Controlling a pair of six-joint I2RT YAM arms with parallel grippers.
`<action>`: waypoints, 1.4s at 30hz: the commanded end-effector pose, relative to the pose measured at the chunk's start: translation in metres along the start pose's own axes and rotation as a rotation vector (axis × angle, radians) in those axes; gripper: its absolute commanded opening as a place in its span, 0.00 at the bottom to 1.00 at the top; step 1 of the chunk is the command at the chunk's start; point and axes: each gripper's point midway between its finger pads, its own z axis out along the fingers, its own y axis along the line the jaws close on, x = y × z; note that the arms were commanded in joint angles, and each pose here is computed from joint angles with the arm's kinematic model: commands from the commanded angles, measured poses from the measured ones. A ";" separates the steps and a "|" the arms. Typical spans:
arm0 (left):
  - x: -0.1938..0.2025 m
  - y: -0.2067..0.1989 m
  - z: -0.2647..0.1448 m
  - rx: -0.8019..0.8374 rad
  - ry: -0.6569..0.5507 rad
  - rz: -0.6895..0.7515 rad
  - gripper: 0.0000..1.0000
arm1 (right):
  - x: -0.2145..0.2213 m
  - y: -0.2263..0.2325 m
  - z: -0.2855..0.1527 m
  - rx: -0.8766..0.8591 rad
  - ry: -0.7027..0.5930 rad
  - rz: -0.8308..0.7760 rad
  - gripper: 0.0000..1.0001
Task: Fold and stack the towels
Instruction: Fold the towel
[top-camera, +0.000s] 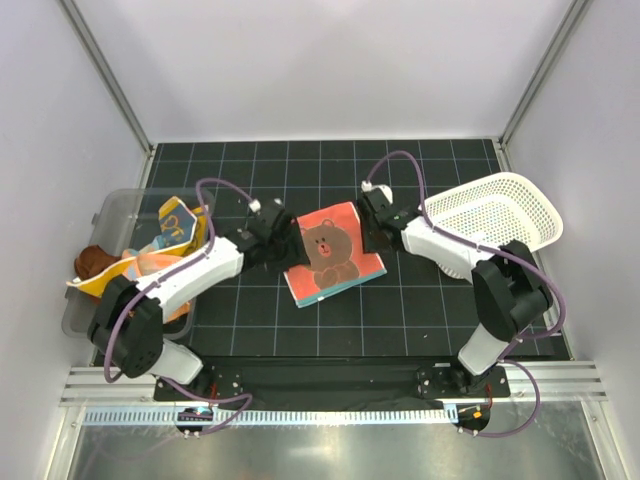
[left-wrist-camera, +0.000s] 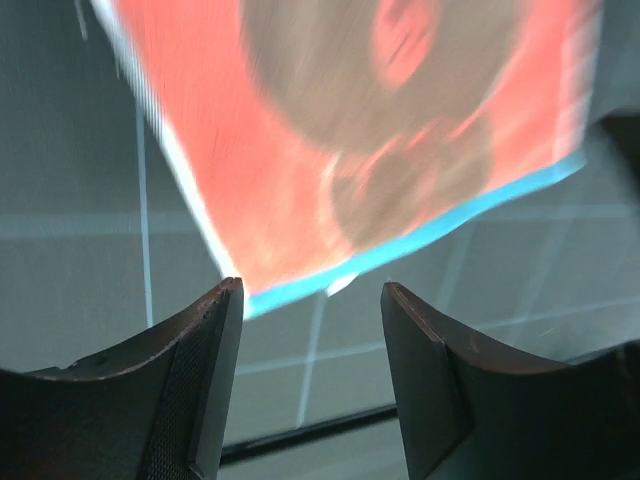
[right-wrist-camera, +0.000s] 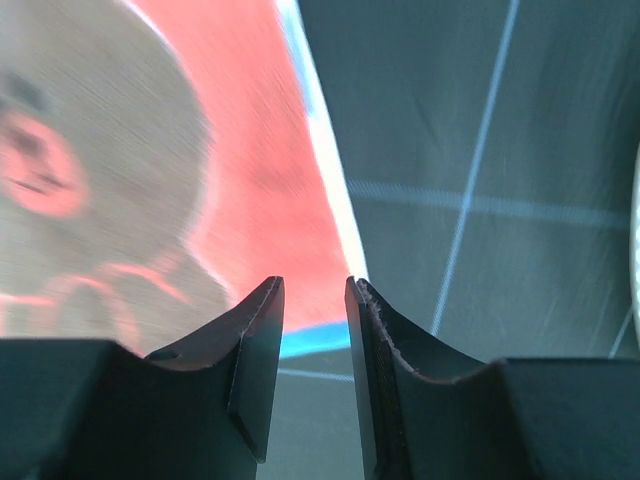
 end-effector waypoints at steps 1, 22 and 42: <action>-0.066 -0.006 -0.020 -0.006 -0.151 0.035 0.61 | -0.063 0.020 -0.018 -0.065 -0.132 -0.001 0.40; -0.152 0.069 0.091 -0.195 -0.083 -0.107 0.54 | -0.130 0.025 0.100 -0.200 -0.149 0.062 0.24; -0.182 0.049 0.060 0.036 -0.058 0.138 0.57 | -0.145 0.019 0.075 -0.377 -0.153 0.114 0.43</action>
